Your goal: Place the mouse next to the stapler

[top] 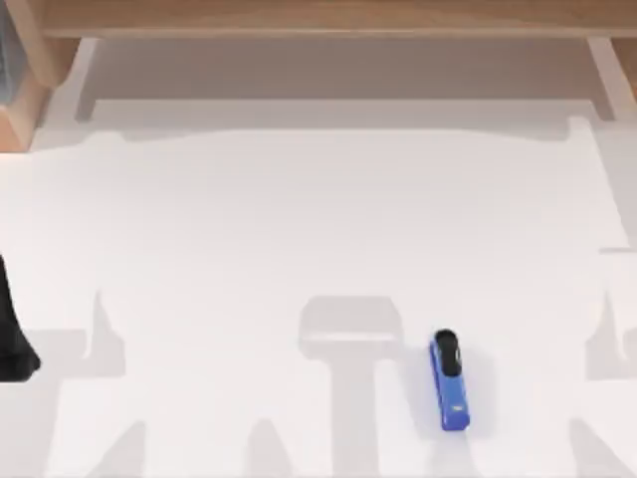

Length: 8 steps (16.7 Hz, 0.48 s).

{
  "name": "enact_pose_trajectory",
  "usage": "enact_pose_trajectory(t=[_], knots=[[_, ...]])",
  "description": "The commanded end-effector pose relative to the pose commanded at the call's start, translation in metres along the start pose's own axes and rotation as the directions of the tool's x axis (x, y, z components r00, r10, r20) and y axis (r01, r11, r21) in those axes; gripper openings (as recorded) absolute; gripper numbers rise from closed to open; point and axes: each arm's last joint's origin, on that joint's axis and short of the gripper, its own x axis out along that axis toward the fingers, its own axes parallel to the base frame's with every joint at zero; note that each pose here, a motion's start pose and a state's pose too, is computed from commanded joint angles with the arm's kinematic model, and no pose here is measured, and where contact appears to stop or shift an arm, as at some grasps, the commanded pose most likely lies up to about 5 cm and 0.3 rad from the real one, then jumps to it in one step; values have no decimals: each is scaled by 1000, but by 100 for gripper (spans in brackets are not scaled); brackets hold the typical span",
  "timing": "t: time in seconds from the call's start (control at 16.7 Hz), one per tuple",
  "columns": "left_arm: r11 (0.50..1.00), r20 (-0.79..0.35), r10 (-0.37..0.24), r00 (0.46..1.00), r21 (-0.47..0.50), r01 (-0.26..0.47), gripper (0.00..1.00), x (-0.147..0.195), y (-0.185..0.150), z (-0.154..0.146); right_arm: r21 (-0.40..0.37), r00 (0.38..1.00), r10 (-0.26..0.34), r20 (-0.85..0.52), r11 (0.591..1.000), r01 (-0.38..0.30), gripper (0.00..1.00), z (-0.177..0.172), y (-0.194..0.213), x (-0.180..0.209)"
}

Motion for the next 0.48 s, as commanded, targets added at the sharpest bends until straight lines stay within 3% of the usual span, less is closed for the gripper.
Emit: enact_pose_trajectory(t=[0.24,0.48], knots=[[1000,0,0,1000,0,0,100,0,0,0,7,1000,-10,-28,1000,10,100,5,-1,0],[1000,0,0,1000,0,0,100,0,0,0,32,977,-68,-203,997,76,100,35,-7,4]])
